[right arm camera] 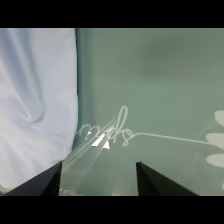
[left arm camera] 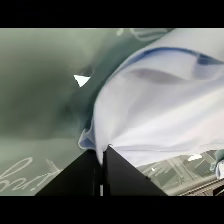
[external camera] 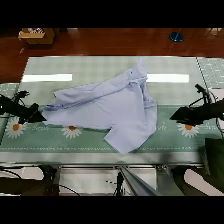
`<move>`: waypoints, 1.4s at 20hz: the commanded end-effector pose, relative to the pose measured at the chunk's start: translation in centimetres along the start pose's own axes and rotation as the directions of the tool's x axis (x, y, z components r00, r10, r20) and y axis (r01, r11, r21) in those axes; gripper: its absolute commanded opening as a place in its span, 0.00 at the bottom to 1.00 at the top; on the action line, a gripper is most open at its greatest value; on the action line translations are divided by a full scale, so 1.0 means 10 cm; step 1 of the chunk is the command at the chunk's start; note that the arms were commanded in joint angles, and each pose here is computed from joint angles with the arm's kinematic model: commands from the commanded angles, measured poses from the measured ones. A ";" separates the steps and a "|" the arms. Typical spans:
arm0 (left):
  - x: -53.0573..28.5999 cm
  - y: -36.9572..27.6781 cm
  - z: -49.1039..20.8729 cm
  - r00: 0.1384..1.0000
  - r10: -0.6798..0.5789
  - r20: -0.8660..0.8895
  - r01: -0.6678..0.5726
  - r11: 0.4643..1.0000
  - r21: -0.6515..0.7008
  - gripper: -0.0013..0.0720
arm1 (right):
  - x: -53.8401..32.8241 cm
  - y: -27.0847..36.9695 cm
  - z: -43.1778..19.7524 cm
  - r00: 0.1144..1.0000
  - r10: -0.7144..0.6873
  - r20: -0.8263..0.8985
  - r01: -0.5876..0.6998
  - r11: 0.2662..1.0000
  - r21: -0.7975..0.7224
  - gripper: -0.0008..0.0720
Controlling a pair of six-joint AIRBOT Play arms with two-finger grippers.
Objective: Fold the shirts.
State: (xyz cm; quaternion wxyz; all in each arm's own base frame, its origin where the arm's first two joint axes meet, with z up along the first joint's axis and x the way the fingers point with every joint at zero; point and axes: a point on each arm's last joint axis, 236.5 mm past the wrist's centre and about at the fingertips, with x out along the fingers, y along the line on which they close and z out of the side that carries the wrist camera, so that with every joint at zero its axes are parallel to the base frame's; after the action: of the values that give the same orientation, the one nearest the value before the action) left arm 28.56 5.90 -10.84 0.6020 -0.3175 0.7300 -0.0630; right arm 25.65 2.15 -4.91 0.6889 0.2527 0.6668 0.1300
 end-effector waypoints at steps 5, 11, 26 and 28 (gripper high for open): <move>-0.02 -0.21 0.02 0.996 -0.085 0.012 0.084 0.995 0.054 0.05 | 0.61 0.14 -0.23 1.000 -0.005 -0.021 0.006 0.998 0.059 0.75; -0.02 -0.20 0.04 0.996 -0.083 0.019 0.081 0.993 0.091 0.05 | 1.03 0.47 -0.11 0.998 -0.058 0.026 0.057 0.997 0.054 0.75; -1.92 -2.06 0.28 0.734 -0.538 0.414 0.305 0.806 0.507 0.05 | -1.15 1.98 0.94 0.751 0.256 0.608 -0.088 0.952 -0.293 0.05; -2.68 -2.71 -0.06 0.562 -0.680 0.470 0.266 0.687 0.676 0.05 | -2.08 2.35 0.92 0.594 0.331 0.733 -0.041 0.923 -0.383 0.05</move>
State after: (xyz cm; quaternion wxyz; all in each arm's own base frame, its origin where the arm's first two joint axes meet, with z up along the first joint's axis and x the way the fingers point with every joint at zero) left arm 39.82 1.73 11.24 0.7962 -0.3352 0.4481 -0.2300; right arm 37.39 11.59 12.35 0.8725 0.2571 0.3761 0.1767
